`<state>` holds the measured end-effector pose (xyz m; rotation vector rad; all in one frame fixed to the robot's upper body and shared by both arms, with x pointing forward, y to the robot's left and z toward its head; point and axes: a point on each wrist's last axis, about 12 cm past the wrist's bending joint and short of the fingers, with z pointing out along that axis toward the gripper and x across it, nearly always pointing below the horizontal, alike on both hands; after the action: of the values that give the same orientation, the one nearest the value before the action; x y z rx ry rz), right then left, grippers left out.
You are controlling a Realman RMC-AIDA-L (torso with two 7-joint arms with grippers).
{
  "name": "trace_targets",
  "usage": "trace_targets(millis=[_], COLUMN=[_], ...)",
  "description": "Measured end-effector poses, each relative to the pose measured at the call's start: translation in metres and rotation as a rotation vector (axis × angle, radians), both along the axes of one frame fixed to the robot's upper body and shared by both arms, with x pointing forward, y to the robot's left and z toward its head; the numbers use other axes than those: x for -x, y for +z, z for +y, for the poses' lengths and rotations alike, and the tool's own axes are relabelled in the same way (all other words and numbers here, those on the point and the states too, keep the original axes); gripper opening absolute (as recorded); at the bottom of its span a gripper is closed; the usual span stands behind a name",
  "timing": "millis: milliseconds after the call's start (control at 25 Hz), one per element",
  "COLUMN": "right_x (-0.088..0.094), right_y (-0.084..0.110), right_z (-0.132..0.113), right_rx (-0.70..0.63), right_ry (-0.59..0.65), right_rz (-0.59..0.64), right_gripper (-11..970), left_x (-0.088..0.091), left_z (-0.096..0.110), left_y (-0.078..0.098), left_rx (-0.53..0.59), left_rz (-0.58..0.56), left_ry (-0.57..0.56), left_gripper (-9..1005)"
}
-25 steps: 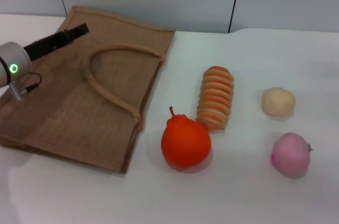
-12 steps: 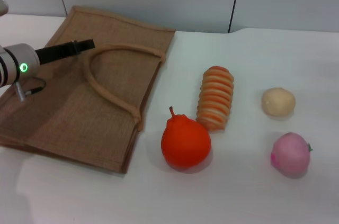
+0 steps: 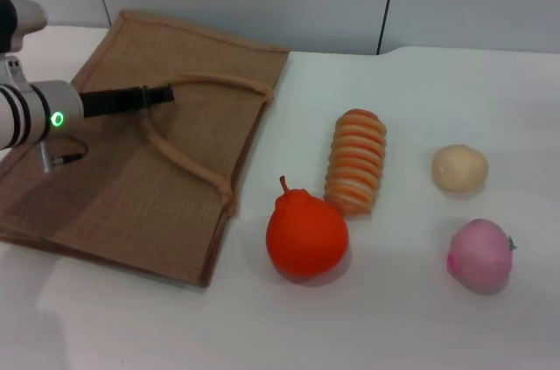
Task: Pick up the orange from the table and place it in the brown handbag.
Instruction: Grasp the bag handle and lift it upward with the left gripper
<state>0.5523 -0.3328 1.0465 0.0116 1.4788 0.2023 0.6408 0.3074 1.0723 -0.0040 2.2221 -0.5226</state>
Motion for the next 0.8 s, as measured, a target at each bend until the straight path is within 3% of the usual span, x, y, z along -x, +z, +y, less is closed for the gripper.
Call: trace_targets(millis=[560,800], right_x=[0.0,0.0], right_y=[0.0001,0.0001], right_z=[-0.0003,-0.0003], right_rx=[-0.001,-0.002], right_ry=[-0.002,-0.003], right_rz=[-0.001,-0.001], right_gripper=[813,812], left_x=[-0.0006,-0.0009], left_z=[-0.0006,0.0018], left_y=[-0.0006,0.0003], left_rx=[-0.001,0.021], left_rz=[0.037,0.047], left_ry=[0.006,0.03], left_gripper=[611,385])
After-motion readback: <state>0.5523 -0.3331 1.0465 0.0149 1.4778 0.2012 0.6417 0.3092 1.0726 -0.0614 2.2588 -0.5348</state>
